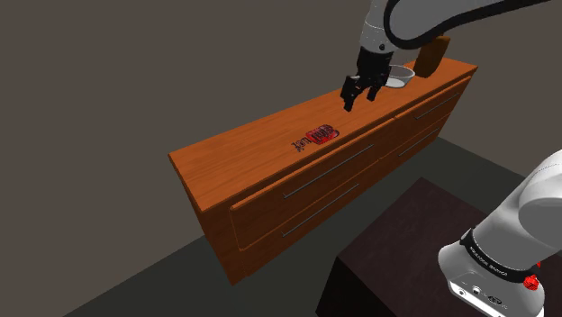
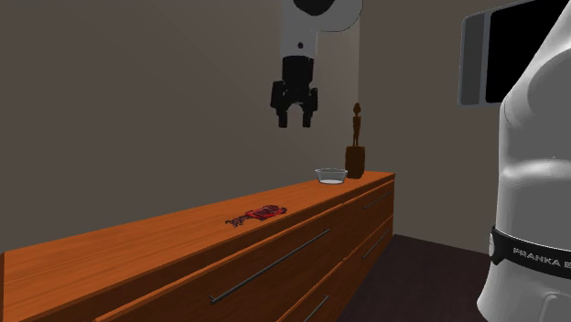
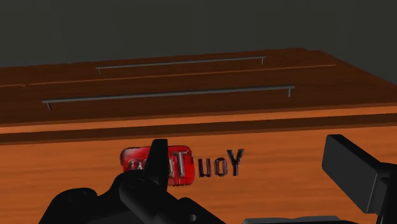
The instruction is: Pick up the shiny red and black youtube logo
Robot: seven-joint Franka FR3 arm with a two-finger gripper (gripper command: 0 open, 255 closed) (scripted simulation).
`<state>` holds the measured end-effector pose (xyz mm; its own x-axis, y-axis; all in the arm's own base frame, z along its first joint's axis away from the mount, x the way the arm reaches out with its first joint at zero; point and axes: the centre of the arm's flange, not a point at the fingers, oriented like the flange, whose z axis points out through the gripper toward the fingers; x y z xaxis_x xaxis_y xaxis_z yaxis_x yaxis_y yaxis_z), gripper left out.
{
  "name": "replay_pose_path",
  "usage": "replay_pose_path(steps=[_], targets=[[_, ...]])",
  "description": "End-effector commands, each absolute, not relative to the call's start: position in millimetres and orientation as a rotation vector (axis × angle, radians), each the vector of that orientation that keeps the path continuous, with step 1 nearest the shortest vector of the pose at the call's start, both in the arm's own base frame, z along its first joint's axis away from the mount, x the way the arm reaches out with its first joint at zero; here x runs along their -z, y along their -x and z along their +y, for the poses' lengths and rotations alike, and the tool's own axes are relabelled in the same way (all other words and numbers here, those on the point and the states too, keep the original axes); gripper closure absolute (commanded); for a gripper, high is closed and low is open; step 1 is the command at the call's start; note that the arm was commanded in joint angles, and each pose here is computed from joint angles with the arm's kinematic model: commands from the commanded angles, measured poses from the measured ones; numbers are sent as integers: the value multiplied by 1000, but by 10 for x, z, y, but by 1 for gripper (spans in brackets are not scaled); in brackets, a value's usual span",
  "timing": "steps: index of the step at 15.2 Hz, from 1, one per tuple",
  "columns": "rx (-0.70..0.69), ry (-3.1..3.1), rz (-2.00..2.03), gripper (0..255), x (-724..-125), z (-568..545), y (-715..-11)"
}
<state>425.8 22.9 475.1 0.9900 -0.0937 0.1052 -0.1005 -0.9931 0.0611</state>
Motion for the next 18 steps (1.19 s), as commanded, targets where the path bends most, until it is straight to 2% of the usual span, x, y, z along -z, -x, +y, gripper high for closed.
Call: replay_pose_path(steps=[1, 18], targets=[[-155, -3074, -166, 0, -4530, 223, -4429], [-124, -3120, -302, 0, -2780, 263, -5851]])
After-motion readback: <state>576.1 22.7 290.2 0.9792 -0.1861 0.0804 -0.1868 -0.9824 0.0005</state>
